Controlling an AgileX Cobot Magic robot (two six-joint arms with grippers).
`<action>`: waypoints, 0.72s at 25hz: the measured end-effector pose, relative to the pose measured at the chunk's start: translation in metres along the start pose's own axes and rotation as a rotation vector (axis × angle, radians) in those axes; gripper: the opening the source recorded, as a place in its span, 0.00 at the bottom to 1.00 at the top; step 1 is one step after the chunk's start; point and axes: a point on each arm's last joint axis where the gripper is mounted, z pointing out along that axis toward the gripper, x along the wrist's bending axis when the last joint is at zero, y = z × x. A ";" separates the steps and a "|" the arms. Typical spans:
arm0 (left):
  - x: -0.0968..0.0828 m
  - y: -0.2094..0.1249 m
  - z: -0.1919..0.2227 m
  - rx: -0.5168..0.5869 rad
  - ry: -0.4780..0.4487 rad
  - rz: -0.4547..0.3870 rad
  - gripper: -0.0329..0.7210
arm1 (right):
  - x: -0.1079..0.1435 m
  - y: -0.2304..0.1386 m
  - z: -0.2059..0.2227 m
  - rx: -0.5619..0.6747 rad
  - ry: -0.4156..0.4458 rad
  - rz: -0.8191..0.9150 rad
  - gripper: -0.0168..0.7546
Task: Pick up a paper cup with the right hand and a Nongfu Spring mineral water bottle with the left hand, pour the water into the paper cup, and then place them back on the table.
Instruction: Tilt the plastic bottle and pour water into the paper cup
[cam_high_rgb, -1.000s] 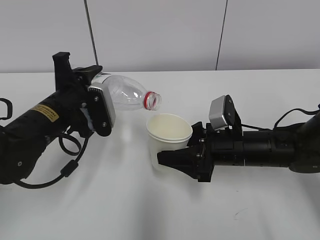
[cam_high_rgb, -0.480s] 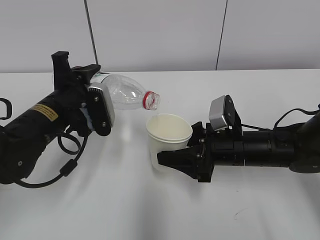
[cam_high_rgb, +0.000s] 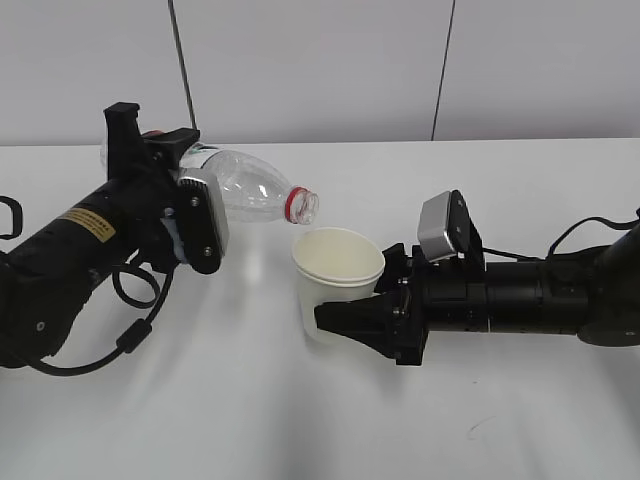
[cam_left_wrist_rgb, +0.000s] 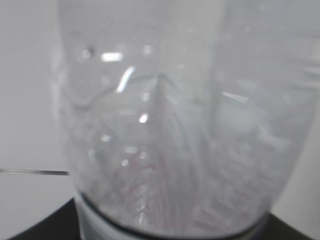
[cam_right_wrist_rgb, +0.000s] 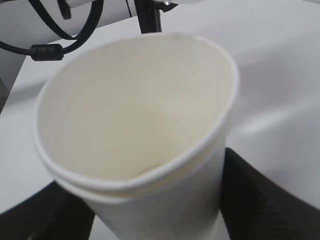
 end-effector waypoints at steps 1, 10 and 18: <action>0.000 0.000 0.000 0.000 0.000 0.003 0.49 | 0.000 0.000 0.000 0.000 0.000 0.000 0.68; 0.000 -0.001 0.000 0.008 0.001 0.006 0.49 | 0.000 0.000 0.000 0.000 0.000 -0.002 0.68; 0.000 -0.001 0.000 0.014 0.001 0.006 0.49 | 0.000 0.000 0.000 0.000 0.000 -0.002 0.68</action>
